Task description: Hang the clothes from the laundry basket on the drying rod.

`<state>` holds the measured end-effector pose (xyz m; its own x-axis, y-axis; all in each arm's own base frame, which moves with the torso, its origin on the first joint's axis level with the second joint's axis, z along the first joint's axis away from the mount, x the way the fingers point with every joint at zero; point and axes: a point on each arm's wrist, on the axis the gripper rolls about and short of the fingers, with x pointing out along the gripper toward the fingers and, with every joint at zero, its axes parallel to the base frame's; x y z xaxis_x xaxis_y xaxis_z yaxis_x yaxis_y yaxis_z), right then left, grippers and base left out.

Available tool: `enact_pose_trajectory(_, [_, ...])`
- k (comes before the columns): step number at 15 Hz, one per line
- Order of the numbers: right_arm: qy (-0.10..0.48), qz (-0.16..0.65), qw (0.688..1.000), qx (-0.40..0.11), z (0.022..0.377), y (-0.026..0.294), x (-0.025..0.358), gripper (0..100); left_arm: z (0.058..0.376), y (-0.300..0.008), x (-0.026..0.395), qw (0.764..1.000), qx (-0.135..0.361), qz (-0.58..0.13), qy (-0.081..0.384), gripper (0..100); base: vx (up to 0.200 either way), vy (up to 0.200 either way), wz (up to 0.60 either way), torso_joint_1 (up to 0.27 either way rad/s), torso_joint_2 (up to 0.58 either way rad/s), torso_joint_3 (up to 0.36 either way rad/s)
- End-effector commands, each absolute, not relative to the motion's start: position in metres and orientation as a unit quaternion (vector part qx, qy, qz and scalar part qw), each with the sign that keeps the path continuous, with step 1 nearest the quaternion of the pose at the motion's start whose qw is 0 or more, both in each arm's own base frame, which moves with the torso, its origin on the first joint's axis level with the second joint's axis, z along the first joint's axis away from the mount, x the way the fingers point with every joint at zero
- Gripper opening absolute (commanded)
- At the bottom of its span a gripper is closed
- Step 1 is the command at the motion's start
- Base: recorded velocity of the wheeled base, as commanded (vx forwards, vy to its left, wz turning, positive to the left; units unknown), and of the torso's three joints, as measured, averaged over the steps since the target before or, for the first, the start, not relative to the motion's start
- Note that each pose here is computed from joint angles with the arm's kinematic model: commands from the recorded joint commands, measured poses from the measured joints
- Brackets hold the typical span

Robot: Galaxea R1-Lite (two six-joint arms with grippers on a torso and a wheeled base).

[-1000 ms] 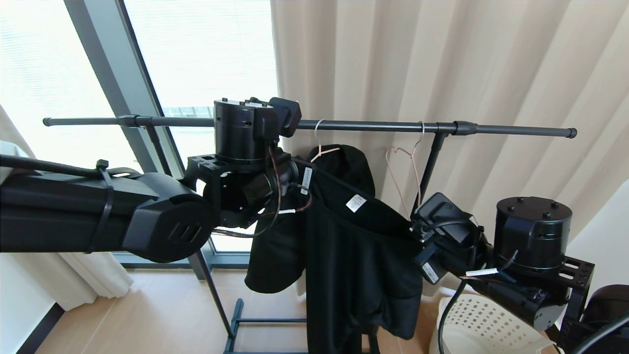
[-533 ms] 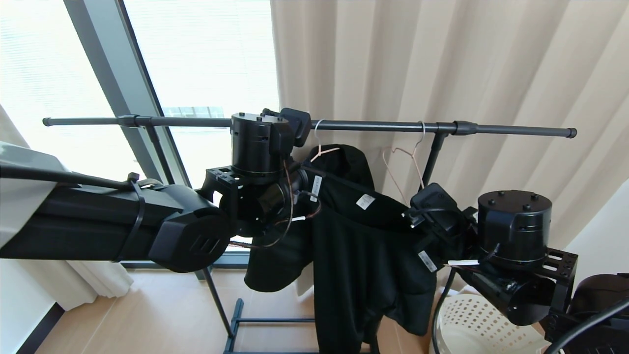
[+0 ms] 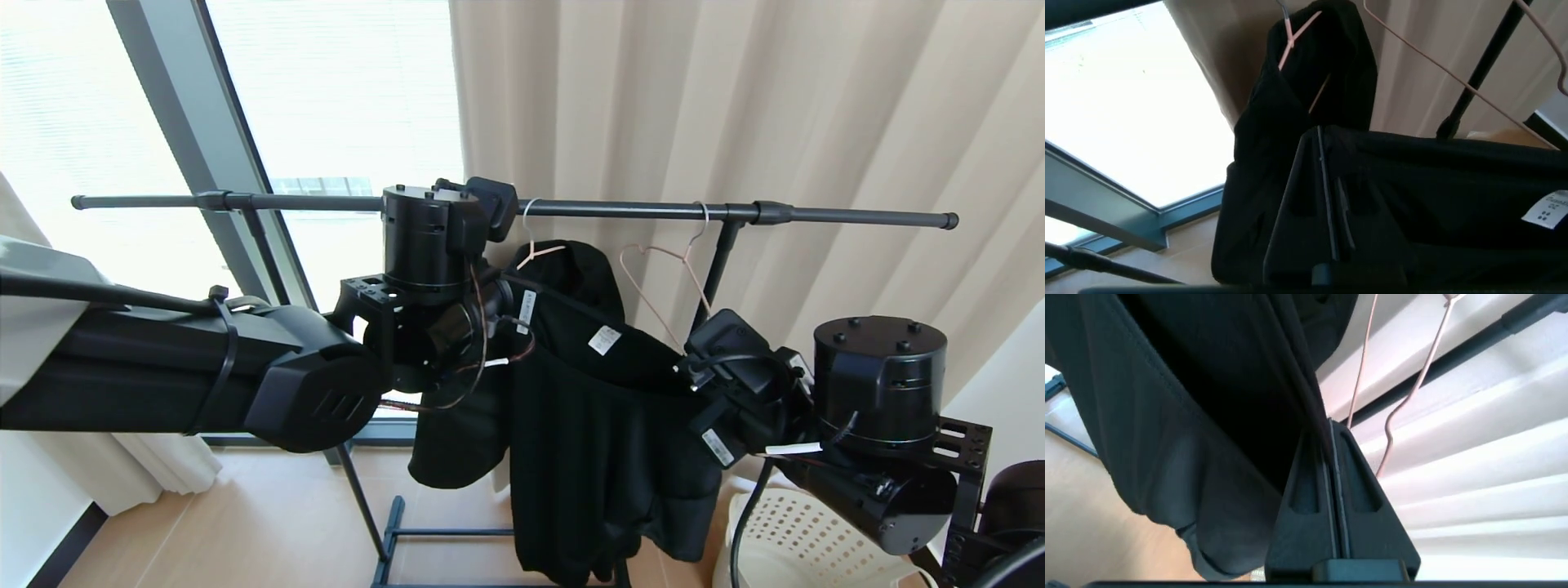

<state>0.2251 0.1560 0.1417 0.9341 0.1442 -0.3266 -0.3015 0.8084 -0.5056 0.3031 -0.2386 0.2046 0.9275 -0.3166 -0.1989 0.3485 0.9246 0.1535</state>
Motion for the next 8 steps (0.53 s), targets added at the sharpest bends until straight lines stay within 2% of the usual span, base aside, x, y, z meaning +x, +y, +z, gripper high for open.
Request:
enact_pose_trajectory(1, [0.142, 0.120, 0.939, -0.289, 0.139, 0.156, 0.225, 100, 0.212, -0.240, 0.303, 0.979, 0.086, -0.171, 0.074, 0, 0.000, 0.000, 0.00, 0.000, 0.00, 0.000])
enact_pose_trajectory(4, [0.168, 0.136, 0.929, -0.300, 0.119, 0.164, 0.234, 100, 0.230, -0.251, 0.301, 0.980, 0.066, -0.183, 0.047, 0, 0.000, 0.000, 0.00, 0.000, 0.00, 0.000])
enact_pose_trajectory(8, [0.188, 0.141, 0.922, -0.307, 0.101, 0.172, 0.245, 100, 0.231, -0.254, 0.296, 0.979, 0.064, -0.190, 0.047, 0, 0.000, 0.000, 0.00, 0.000, 0.00, 0.000])
